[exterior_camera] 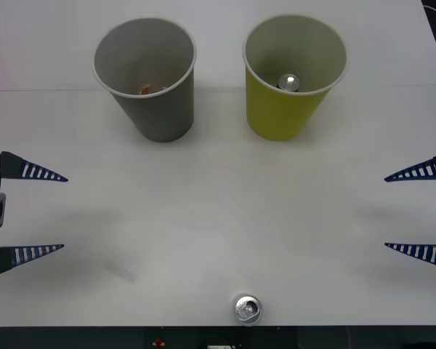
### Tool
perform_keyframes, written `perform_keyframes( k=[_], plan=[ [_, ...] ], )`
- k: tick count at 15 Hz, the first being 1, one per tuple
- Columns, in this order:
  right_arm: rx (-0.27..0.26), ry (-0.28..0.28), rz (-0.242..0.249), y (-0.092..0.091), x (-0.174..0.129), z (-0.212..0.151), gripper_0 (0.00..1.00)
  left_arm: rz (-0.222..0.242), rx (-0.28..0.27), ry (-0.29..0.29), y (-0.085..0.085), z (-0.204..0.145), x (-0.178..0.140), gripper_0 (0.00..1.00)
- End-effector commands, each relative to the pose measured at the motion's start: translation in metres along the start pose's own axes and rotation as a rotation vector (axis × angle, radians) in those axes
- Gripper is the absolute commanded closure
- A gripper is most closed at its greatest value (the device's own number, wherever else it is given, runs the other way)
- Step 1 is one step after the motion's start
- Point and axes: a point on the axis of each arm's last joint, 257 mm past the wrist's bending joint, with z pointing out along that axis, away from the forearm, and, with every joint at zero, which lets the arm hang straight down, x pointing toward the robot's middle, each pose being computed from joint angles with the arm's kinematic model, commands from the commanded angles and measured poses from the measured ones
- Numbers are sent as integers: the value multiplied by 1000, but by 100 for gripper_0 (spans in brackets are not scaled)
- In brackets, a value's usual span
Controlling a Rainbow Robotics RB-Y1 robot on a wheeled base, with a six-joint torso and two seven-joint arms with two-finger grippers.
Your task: Put the can into the green bin and the plastic bottle into the gray bin
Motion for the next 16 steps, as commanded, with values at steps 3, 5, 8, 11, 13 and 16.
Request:
perform_keyframes(
  k=[3, 5, 8, 11, 13, 16],
  plan=[
    [22, -27, 5, -6, -6, -1, 0, 0, 0, 0, 0, 0, 0, 0],
    [29, -39, -6, -10, -11, -3, 0, 0, 0, 0, 0, 0, 0, 0],
    [17, -41, -13, -7, -7, 2, 0, 0, 0, 0, 0, 0, 0, 0],
    [-43, -55, -23, 1, -4, 15, 0, 0, 0, 0, 0, 0, 0, 0],
    [-84, -73, -11, 7, 1, 25, 0, 0, 0, 0, 0, 0, 0, 0],
    [-123, -130, -38, 12, 8, 44, 0, 0, 0, 0, 0, 0, 0, 0]
  ],
)
